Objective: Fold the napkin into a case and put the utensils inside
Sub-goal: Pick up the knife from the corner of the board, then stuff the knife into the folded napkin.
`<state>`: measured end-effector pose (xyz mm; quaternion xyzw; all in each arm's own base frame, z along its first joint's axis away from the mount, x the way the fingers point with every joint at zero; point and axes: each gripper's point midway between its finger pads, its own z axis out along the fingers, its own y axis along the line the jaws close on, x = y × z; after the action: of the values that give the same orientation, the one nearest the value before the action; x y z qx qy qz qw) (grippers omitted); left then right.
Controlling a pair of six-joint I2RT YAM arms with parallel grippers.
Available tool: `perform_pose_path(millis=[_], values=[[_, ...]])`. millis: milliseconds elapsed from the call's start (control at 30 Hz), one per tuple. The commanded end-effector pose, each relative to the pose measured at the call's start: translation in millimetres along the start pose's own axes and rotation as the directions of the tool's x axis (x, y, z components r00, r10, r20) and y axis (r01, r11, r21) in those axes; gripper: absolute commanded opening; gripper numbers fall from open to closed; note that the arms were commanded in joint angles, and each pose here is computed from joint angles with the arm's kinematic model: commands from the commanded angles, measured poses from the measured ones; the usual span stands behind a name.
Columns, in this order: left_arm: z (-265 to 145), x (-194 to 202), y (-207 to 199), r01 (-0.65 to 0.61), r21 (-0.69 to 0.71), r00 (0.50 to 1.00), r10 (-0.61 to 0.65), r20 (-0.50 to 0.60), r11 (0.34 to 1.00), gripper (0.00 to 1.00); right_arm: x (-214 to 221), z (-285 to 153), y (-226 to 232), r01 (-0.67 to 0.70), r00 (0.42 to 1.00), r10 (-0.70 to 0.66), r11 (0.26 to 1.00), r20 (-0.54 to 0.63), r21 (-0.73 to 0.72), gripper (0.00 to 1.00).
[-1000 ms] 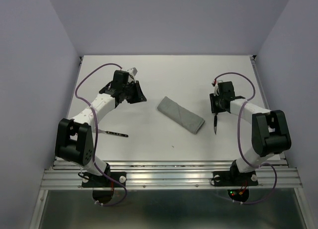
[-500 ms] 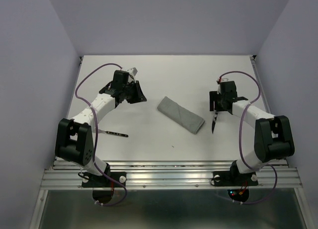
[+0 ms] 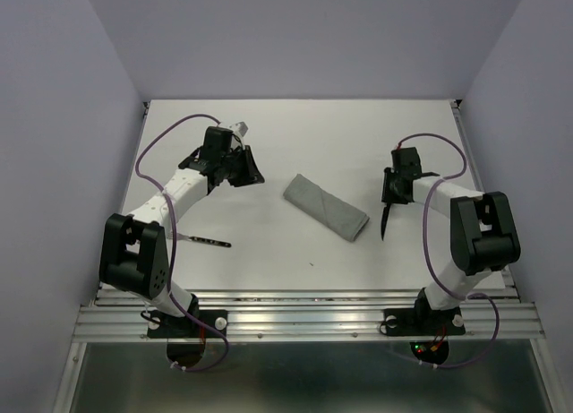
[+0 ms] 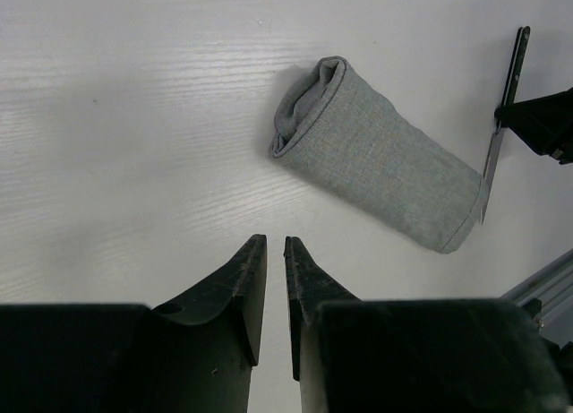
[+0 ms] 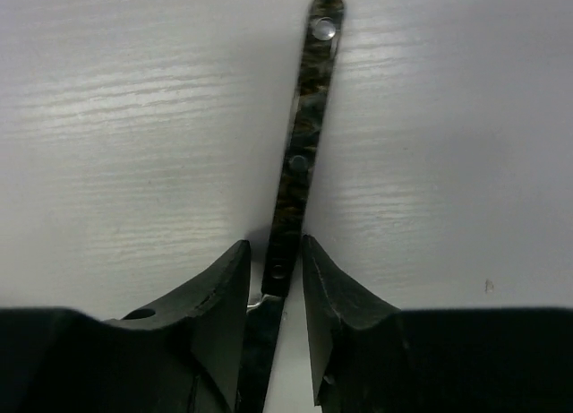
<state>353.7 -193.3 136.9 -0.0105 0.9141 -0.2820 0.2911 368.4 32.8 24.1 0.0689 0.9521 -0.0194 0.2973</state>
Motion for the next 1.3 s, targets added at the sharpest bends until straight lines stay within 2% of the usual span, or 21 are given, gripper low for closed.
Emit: perform_pose_path(millis=[0, 67, 200, 267, 333, 433, 567, 700, 800, 933, 1100, 1267], values=[[-11.4, -10.9, -10.9, -0.028, 0.036, 0.998, 0.026, 0.048, 0.999, 0.25, 0.1, 3.1, -4.7, -0.016, 1.000, 0.016, 1.000, -0.016, 0.022, 0.28], [-11.1, -11.9, -11.6, -0.029, 0.038, 0.998, 0.027, 0.049, 0.999, 0.25, -3.1, 0.5, -4.9, 0.002, 1.000, -0.002, 1.000, -0.005, 0.018, 0.14], [-5.6, -12.4, -10.1, -0.025, 0.036, 0.999, 0.023, 0.043, 0.999, 0.25, -24.5, -7.3, -3.0, 0.126, 0.992, -0.126, 0.992, 0.015, -0.005, 0.01], [1.1, -11.4, -8.6, -0.018, 0.039, 0.999, 0.017, 0.030, 0.999, 0.27, -30.3, -9.7, -7.5, 0.172, 0.985, -0.172, 0.985, 0.006, 0.016, 0.01], [16.9, -0.9, -6.0, -0.001, 0.045, 0.999, 0.003, -0.043, 0.999, 0.27, -36.5, -14.6, -17.1, 0.244, 0.970, -0.245, 0.968, 0.005, 0.056, 0.01], [30.9, -0.8, -16.0, -0.012, 0.057, 0.998, 0.016, -0.064, 0.998, 0.25, -51.4, -27.2, -19.4, 0.286, 0.955, -0.290, 0.956, 0.060, 0.068, 0.01], [42.0, -5.4, -45.1, -0.039, 0.112, 0.996, 0.047, -0.076, 0.993, 0.25, -74.0, -55.1, 5.8, 0.340, 0.925, -0.325, 0.939, 0.196, -0.045, 0.01], [60.9, -3.9, -60.8, -0.024, 0.144, 0.993, 0.040, -0.109, 0.989, 0.25, -77.8, -75.3, 31.8, 0.441, 0.884, -0.405, 0.889, 0.235, -0.124, 0.01], [71.1, -8.1, -65.9, -0.014, 0.154, 0.993, 0.032, -0.114, 0.988, 0.24, -68.0, -87.7, 61.9, 0.562, 0.819, -0.519, 0.812, 0.247, -0.157, 0.01], [86.0, -1.7, -64.7, 0.016, 0.168, 0.988, 0.011, -0.156, 0.986, 0.23, -50.4, -93.5, 86.1, 0.644, 0.764, -0.609, 0.737, 0.214, -0.204, 0.01], [99.2, 5.6, -74.9, 0.015, 0.201, 0.982, 0.024, -0.190, 0.979, 0.23, -18.4, -96.5, 104.8, 0.712, 0.697, -0.701, 0.651, 0.150, -0.265, 0.01], [118.3, 14.5, -64.6, 0.030, 0.169, 0.976, 0.008, -0.219, 0.985, 0.23, 6.1, -94.4, 116.6, 0.744, 0.649, -0.751, 0.595, 0.117, -0.304, 0.01]])
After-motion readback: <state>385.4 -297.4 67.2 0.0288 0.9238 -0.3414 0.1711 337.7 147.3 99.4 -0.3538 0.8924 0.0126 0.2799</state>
